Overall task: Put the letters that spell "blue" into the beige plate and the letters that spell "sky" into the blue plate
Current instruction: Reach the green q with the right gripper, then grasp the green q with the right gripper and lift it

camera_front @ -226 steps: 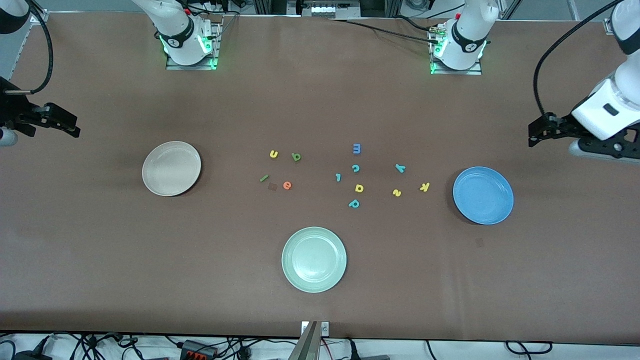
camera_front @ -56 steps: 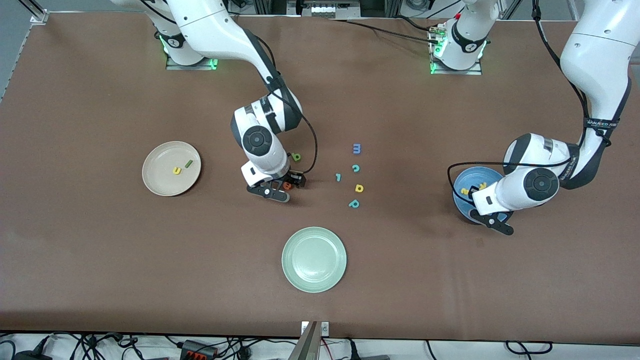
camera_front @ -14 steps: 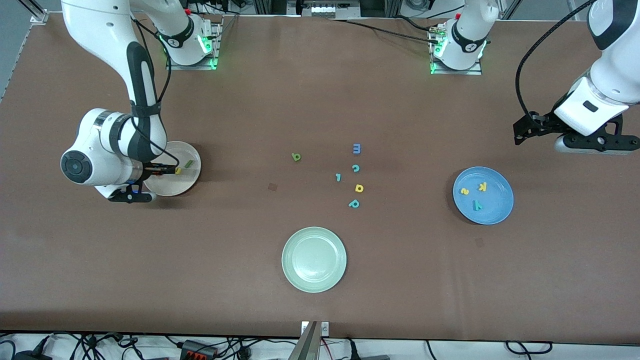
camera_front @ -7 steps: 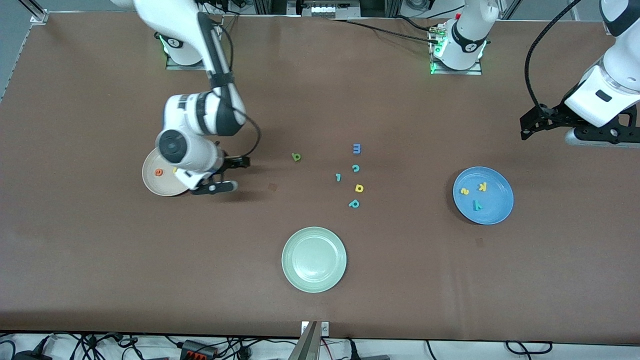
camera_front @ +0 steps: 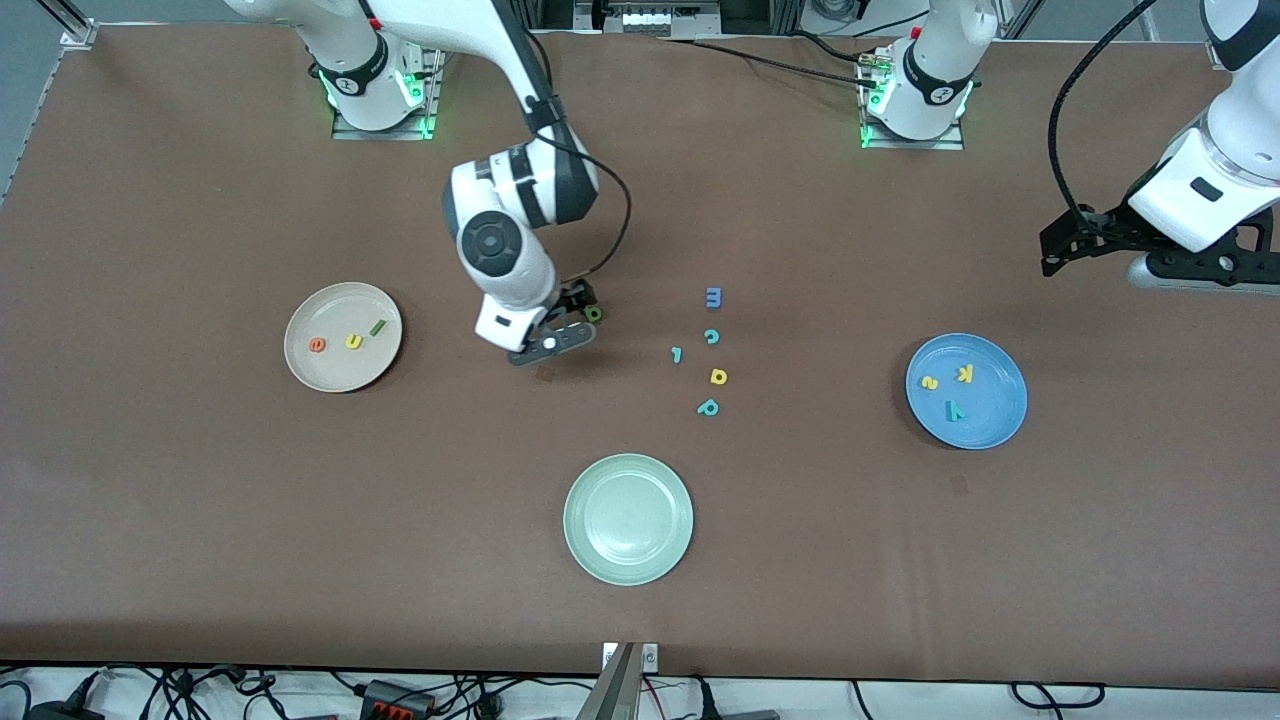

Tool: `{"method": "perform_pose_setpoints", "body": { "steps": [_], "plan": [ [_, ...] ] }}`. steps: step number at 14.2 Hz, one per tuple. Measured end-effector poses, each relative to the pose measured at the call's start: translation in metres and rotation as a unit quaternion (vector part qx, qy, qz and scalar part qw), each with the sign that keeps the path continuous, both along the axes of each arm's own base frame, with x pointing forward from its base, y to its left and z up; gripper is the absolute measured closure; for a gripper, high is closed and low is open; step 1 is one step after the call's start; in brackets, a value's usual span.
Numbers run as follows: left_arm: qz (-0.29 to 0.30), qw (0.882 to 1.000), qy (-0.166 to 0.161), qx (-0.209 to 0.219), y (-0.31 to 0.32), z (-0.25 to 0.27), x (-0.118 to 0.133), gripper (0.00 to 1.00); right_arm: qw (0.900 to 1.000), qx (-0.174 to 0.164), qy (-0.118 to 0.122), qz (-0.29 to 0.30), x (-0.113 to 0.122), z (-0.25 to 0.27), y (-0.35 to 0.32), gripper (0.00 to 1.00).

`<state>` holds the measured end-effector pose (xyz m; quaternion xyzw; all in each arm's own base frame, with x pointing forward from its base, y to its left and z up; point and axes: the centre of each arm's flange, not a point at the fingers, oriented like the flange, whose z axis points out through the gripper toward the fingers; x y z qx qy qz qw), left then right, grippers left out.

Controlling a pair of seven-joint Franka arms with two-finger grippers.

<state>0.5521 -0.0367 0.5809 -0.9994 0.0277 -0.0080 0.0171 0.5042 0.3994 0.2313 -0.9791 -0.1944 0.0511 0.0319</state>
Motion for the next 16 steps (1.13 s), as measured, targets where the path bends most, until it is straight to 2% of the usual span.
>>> {"method": "perform_pose_setpoints", "body": {
  "steps": [4, 7, 8, 10, 16],
  "plan": [
    [-0.001, 1.000, -0.001, 0.000, 0.000, 0.001, 0.000, 0.00, 1.000, -0.007, -0.012, 0.024, -0.015, -0.036, 0.026, 0.00],
    [-0.003, 1.000, -0.001, 0.000, -0.003, 0.001, 0.000, 0.00, 0.999, -0.012, -0.009, 0.032, -0.023, -0.046, 0.032, 0.25],
    [-0.005, 1.000, -0.001, 0.000, -0.004, 0.001, 0.000, 0.00, 0.999, -0.012, -0.008, 0.036, -0.026, -0.047, 0.036, 0.26],
    [-0.006, 1.000, -0.001, 0.000, -0.005, 0.001, 0.000, 0.00, 0.999, -0.011, -0.009, 0.039, -0.029, -0.046, 0.040, 0.40],
    [-0.006, 1.000, -0.001, 0.000, -0.005, 0.001, 0.000, 0.00, 0.999, -0.013, -0.008, 0.039, -0.030, -0.049, 0.040, 0.40]
  ]
}}
